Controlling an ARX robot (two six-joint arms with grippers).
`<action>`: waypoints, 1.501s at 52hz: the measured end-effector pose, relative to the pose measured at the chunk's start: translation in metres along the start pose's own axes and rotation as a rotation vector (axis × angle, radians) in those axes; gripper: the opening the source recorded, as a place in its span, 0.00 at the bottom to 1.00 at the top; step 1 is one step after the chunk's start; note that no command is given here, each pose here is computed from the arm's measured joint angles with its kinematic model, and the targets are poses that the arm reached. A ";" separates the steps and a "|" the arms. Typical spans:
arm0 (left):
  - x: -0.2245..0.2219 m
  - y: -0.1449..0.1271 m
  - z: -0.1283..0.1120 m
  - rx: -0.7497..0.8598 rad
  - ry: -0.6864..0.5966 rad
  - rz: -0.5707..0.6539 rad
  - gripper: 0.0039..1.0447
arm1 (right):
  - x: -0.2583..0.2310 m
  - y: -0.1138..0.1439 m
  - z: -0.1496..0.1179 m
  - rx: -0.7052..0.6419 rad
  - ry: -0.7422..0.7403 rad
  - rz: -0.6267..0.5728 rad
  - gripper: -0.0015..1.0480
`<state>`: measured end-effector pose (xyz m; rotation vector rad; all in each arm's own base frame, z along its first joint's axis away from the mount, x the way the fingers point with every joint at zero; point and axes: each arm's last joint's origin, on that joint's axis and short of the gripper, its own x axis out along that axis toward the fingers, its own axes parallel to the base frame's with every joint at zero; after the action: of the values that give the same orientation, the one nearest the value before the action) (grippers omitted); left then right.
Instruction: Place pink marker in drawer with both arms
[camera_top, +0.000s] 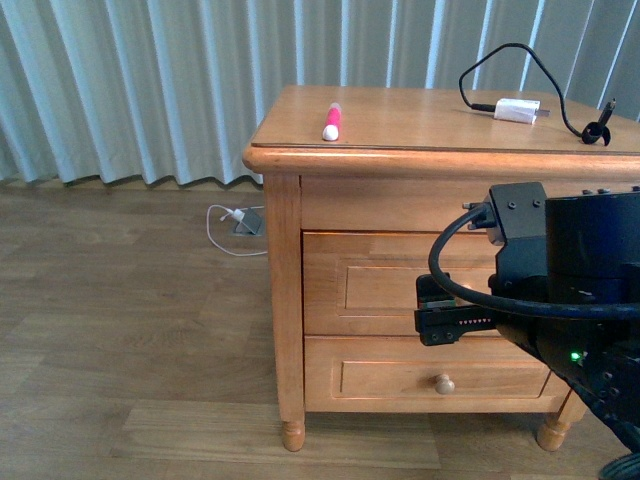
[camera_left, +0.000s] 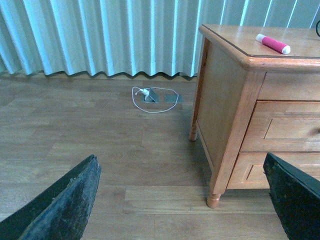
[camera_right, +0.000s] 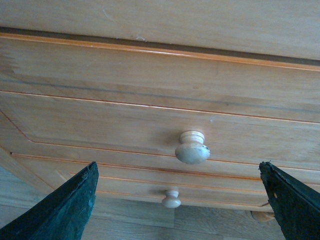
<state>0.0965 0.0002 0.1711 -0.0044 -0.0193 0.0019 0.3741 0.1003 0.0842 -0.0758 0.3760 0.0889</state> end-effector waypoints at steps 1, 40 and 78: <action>0.000 0.000 0.000 0.000 0.000 0.000 0.95 | 0.003 0.001 0.000 0.000 0.002 0.000 0.92; 0.000 0.000 0.000 0.000 0.000 0.000 0.95 | 0.055 -0.013 -0.015 0.031 0.037 -0.068 0.92; 0.000 0.000 0.000 0.000 0.000 0.000 0.95 | 0.053 -0.013 -0.012 0.082 0.075 -0.049 0.22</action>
<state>0.0965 0.0002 0.1711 -0.0044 -0.0193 0.0019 0.4204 0.0903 0.0544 -0.0073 0.4521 0.0220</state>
